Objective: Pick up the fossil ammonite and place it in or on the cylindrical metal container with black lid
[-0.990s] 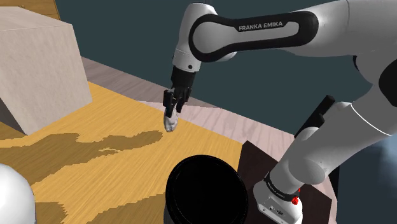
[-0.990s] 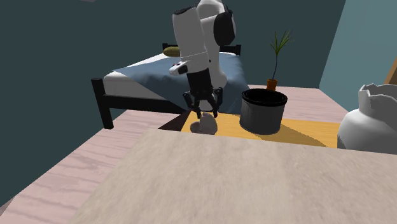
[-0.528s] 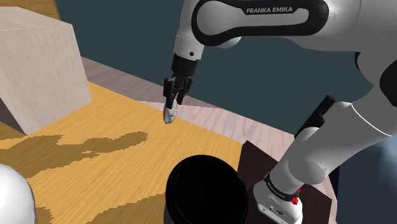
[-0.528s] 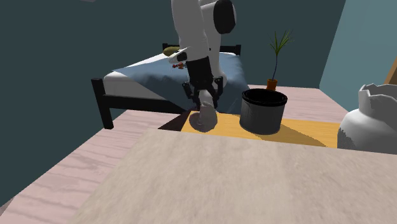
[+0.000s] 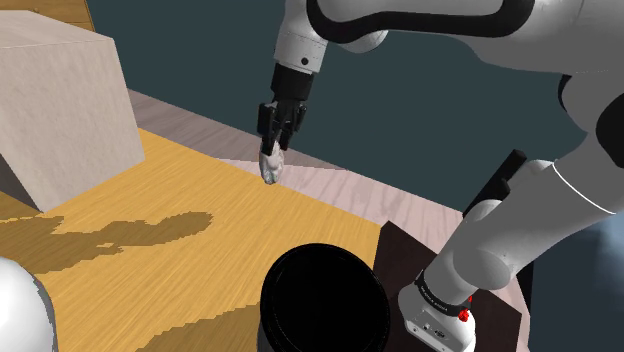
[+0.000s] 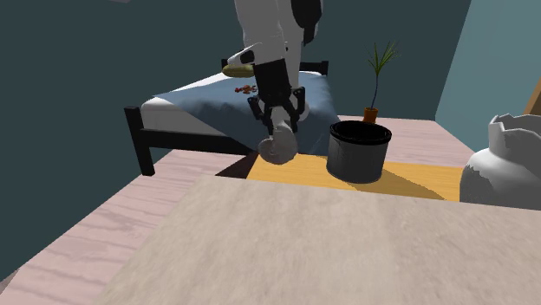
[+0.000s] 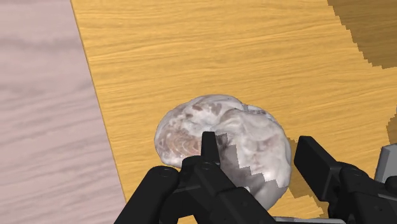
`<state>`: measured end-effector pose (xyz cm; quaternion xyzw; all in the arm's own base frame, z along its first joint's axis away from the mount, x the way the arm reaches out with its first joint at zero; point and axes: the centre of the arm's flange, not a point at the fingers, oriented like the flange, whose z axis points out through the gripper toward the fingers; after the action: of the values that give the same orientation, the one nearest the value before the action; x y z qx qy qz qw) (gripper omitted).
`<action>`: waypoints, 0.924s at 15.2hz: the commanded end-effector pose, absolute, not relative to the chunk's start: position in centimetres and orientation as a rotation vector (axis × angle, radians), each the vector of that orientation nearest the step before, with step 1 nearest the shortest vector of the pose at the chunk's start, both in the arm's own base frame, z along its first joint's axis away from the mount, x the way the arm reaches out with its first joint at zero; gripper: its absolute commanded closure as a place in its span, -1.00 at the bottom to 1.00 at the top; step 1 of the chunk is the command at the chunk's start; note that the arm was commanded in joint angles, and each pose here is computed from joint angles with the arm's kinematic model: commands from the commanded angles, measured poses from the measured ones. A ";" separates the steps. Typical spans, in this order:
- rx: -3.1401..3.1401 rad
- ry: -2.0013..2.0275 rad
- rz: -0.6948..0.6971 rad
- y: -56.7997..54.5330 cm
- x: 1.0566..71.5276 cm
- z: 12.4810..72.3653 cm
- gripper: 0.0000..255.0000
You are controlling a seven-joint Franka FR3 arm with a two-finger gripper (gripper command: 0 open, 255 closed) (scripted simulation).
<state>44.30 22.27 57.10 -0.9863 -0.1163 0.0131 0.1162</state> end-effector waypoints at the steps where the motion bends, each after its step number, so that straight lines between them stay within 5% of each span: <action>1: -2.888 -0.341 0.038 22.2 44.2 58.4 1.00; 6: -2.888 -0.341 0.038 22.2 44.2 60.7 1.00; 14: -2.888 -0.341 0.038 26.2 34.5 61.0 1.00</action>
<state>35.72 25.75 60.86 -0.9863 -0.1169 0.0133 0.1160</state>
